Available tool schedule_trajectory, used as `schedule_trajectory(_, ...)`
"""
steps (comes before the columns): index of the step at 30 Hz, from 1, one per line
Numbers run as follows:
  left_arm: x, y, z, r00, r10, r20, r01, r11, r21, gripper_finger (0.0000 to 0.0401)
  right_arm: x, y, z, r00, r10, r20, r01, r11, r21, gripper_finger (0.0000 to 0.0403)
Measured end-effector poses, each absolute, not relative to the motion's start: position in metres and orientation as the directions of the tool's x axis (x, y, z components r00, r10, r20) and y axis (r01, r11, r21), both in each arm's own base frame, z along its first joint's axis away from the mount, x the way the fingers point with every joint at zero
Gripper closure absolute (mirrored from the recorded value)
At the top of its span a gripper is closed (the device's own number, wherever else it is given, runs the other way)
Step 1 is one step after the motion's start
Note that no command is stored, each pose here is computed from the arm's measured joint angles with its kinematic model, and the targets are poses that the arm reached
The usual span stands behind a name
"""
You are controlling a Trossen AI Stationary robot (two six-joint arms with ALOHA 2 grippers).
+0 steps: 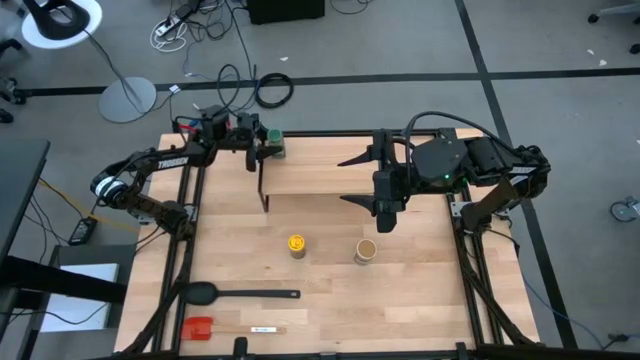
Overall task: Shelf spices
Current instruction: Put the green seasoning bottle on the shelf
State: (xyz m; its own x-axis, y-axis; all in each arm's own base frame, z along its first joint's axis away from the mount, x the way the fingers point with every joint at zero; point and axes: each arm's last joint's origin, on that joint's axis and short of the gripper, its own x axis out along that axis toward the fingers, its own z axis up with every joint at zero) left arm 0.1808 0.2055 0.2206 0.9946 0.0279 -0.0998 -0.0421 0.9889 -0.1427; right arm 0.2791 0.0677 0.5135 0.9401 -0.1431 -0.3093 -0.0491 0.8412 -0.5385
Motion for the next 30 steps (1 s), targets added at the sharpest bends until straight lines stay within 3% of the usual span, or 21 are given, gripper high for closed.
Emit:
schedule_trajectory(6,0.182,0.205,0.221,0.994,0.046,-0.098,-0.059,0.989,-0.132,0.0126,0.279,0.068,0.513,0.94,-0.143,-0.309,-0.048,0.844,-0.535,0.0109)
schedule_trajectory(22,0.182,0.206,0.226,0.996,0.058,-0.066,-0.065,0.991,-0.117,0.0125,0.279,0.067,0.513,0.94,-0.145,-0.309,-0.045,0.844,-0.534,0.0109)
schedule_trajectory(30,0.183,0.206,0.237,0.998,0.062,0.016,-0.059,0.991,-0.117,0.0125,0.28,0.063,0.513,0.938,-0.158,-0.31,-0.034,0.845,-0.534,0.0109)
